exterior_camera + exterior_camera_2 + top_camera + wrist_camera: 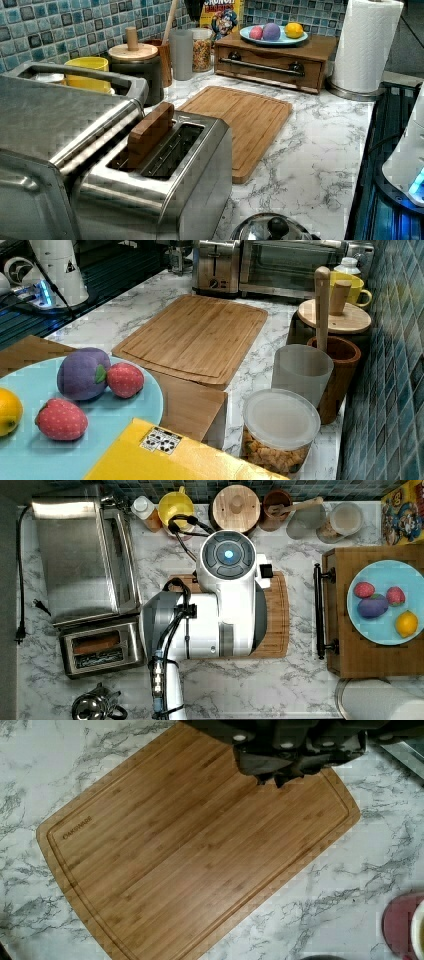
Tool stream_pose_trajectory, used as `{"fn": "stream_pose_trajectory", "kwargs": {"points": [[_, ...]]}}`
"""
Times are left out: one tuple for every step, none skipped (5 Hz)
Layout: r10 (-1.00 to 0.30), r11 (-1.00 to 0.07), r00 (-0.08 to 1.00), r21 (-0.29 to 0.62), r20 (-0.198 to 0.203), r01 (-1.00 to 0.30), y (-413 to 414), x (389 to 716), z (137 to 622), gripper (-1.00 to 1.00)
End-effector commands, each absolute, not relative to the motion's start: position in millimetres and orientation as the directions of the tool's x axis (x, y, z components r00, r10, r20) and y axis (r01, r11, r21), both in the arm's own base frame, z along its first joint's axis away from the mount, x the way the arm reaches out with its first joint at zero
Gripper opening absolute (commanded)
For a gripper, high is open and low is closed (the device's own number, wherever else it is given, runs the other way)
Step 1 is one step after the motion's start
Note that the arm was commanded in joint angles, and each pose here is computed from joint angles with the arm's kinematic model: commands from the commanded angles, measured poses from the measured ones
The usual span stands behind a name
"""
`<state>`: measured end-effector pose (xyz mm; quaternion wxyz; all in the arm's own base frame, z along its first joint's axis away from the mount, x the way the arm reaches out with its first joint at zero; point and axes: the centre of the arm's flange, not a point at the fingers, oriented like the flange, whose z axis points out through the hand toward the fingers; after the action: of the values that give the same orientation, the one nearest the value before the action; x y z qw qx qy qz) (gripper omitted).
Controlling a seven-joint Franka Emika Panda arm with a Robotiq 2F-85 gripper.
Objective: Turn on the toaster.
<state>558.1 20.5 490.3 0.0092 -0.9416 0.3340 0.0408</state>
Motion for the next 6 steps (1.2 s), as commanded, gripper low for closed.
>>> {"fn": "stream_pose_trajectory", "kwargs": {"points": [[-0.608,-0.792,0.79,0.006,-0.08,-0.61,24.3,558.4,490.6,-1.0],[-0.487,-0.869,0.871,-0.066,-0.066,-0.49,43.7,536.9,491.6,-1.0],[-0.363,-0.929,0.931,-0.065,-0.028,-0.364,77.6,510.2,491.8,-1.0],[-0.278,-0.954,0.96,-0.108,-0.035,-0.28,93.7,487.2,486.9,-1.0],[-0.222,-0.961,0.974,-0.161,-0.043,-0.226,102.4,472.5,475.9,-1.0],[-0.133,-0.975,0.991,-0.173,-0.029,-0.136,116.6,461.7,467.8,-1.0]]}}
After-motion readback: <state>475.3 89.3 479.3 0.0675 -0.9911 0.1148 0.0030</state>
